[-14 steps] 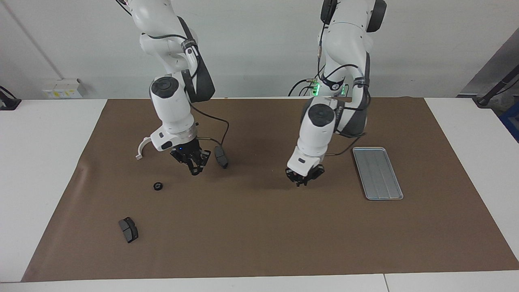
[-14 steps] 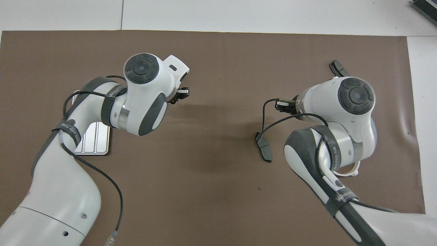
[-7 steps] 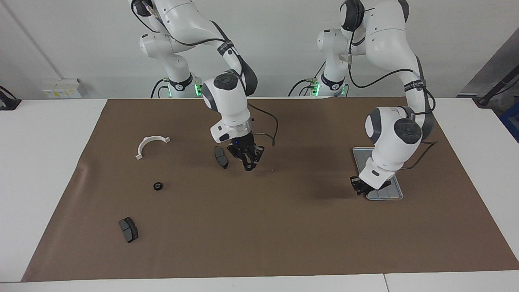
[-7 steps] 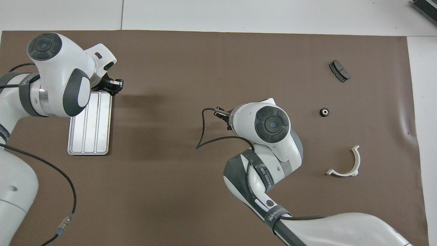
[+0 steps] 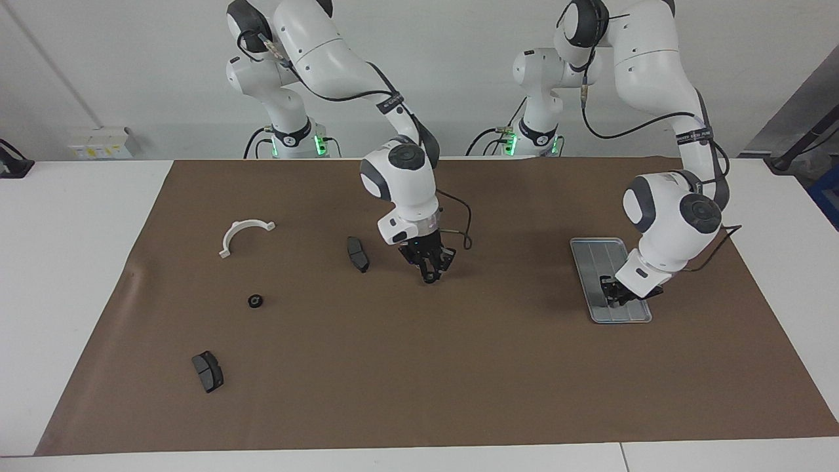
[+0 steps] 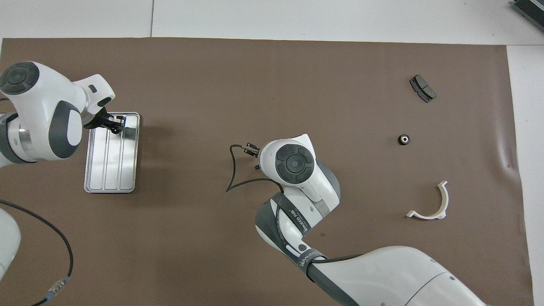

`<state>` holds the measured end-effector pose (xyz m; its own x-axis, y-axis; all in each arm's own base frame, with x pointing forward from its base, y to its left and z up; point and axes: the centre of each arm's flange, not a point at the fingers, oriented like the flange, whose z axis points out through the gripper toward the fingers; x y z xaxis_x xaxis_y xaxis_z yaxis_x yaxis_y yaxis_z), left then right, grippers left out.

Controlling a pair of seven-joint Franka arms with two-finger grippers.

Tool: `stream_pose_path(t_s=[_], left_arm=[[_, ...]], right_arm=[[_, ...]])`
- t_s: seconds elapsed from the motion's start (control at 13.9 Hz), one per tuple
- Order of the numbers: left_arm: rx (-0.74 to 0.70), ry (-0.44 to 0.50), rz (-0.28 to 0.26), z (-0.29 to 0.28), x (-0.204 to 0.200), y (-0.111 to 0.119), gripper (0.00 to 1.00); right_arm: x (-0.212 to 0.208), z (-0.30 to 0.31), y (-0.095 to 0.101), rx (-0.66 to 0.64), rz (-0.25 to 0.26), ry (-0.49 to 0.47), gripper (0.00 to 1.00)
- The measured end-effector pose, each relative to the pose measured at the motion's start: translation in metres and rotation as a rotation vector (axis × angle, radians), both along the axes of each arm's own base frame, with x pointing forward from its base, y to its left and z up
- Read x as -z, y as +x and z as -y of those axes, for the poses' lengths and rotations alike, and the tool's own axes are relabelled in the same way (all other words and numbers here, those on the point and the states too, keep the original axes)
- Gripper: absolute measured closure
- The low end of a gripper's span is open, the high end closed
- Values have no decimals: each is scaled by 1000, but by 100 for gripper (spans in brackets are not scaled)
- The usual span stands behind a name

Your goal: Pick bearing gear from pile to tray

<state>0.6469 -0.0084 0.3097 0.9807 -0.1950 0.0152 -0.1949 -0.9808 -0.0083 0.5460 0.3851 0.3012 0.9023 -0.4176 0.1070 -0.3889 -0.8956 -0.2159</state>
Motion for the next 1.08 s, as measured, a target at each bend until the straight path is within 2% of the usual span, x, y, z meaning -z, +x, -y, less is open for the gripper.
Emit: stream_pose_path(t_s=[0.07, 0.14, 0.22, 0.29, 0.43, 0.58, 0.79, 0.94, 1.08], left_arm=[[2, -1, 6, 1, 6, -4, 70], [3, -2, 11, 2, 7, -6, 70], [4, -2, 15, 2, 6, -7, 63], [6, -3, 18, 4, 4, -7, 51], [12, -6, 30, 8, -1, -6, 33], [-10, -37, 53, 24, -14, 0, 33], [-107, -82, 68, 93, -42, 6, 33], [-166, -97, 65, 164, -51, -5, 33], [-199, -112, 60, 236, -55, -27, 33]], right_arm=[[0, 1, 0, 0, 1, -1, 55], [0, 0, 0, -4, 4, -5, 46], [-1, 1, 1, -9, 11, -11, 33], [-4, 6, 5, -7, 19, -20, 21], [-26, 34, 23, 31, 33, -46, 1], [-63, 84, 46, 50, 47, -81, 0], [-100, 170, 67, -105, 30, -182, 0], [-104, 226, 78, -242, 9, -236, 0], [-92, 284, 85, -395, -18, -276, 0]])
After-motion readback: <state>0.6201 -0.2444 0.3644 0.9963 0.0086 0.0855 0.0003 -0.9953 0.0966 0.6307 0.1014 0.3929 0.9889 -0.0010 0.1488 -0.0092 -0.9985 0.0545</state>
